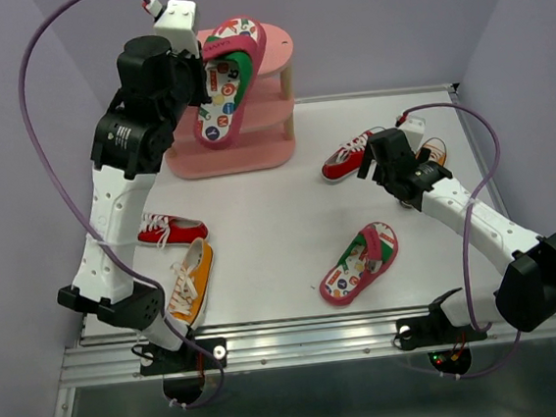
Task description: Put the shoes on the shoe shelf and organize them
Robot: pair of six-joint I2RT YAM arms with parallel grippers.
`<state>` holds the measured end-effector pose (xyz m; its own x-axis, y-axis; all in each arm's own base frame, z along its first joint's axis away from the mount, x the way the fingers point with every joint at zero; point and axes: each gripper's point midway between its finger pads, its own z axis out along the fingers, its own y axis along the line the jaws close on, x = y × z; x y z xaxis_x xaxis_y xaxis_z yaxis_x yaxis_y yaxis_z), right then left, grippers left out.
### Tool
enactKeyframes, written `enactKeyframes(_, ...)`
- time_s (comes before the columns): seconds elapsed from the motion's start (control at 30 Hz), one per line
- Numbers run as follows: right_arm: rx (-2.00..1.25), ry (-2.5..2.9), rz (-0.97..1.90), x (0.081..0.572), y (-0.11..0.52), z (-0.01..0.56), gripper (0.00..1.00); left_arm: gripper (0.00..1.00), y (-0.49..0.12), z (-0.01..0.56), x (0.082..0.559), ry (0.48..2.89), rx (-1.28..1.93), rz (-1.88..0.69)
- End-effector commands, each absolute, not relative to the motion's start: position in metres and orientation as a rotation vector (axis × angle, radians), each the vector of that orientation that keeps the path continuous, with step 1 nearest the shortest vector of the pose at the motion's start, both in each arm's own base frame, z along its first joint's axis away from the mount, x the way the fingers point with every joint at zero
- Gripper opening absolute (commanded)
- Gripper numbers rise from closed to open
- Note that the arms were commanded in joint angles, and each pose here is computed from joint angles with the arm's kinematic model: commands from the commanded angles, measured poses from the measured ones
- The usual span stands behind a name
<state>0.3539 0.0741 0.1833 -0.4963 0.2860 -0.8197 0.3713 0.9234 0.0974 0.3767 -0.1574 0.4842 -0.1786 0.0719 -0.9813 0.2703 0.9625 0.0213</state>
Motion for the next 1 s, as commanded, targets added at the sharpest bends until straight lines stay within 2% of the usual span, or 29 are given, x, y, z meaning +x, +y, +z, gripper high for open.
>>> enactKeyframes(0.0, 0.498, 2.051, -0.031, 0.366, 0.083, 0.209, 1.00, 0.00, -0.117, 0.521, 0.400, 1.638, 0.109, -0.116)
enactKeyframes(0.33, 0.476, 2.071, -0.015, 0.368, 0.088, 0.207, 1.00, 0.00, -0.069, 0.551, 0.453, 1.496, -0.071, -0.026)
enactKeyframes(0.7, 0.478, 2.086, 0.004, 0.367, 0.091, 0.202, 1.00, 0.00, -0.039, 0.558, 0.486, 1.419, -0.148, 0.006)
enactKeyframes(0.97, 0.479, 2.095, 0.008, 0.365, 0.092, 0.198, 1.00, 0.00, -0.028, 0.560, 0.504, 1.391, -0.172, -0.062)
